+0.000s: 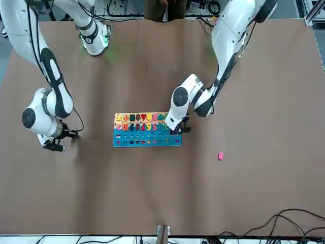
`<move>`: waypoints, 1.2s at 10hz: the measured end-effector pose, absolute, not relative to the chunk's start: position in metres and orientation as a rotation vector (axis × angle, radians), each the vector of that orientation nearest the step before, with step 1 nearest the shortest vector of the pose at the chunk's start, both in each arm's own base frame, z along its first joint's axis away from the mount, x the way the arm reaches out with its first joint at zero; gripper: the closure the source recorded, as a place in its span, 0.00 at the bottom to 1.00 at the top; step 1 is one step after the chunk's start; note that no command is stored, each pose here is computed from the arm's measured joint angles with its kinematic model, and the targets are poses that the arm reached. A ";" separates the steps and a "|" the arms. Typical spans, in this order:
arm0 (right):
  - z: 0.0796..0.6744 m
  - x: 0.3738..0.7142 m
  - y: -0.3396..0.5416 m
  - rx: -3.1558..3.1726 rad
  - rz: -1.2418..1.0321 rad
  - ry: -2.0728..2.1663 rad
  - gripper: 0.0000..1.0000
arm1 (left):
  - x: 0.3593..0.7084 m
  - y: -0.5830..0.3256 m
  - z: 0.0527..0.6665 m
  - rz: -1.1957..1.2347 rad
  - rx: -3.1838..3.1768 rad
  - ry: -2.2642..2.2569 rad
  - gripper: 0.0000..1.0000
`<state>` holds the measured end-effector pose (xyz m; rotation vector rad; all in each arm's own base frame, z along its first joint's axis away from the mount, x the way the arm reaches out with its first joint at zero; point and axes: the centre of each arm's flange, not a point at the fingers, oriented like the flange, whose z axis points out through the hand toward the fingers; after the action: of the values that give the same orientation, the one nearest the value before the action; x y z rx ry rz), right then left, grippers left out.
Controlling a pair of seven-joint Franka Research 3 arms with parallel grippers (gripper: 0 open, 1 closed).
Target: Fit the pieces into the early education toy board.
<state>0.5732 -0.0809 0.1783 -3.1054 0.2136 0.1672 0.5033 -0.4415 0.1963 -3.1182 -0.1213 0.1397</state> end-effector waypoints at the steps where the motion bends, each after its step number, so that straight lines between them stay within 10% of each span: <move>1: 0.178 0.573 -0.081 -3.105 0.169 0.214 0.64 | 0.505 -0.441 0.204 0.134 -3.115 -0.123 0.63; 12: 0.268 0.610 0.045 -3.077 0.200 0.258 0.64 | 0.653 -0.249 0.300 -0.034 -3.157 -0.032 0.64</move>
<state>0.6105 0.0445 0.2682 -3.0773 0.2579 0.2003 0.6534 -0.2493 0.2999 -3.1574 -0.0321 -0.0338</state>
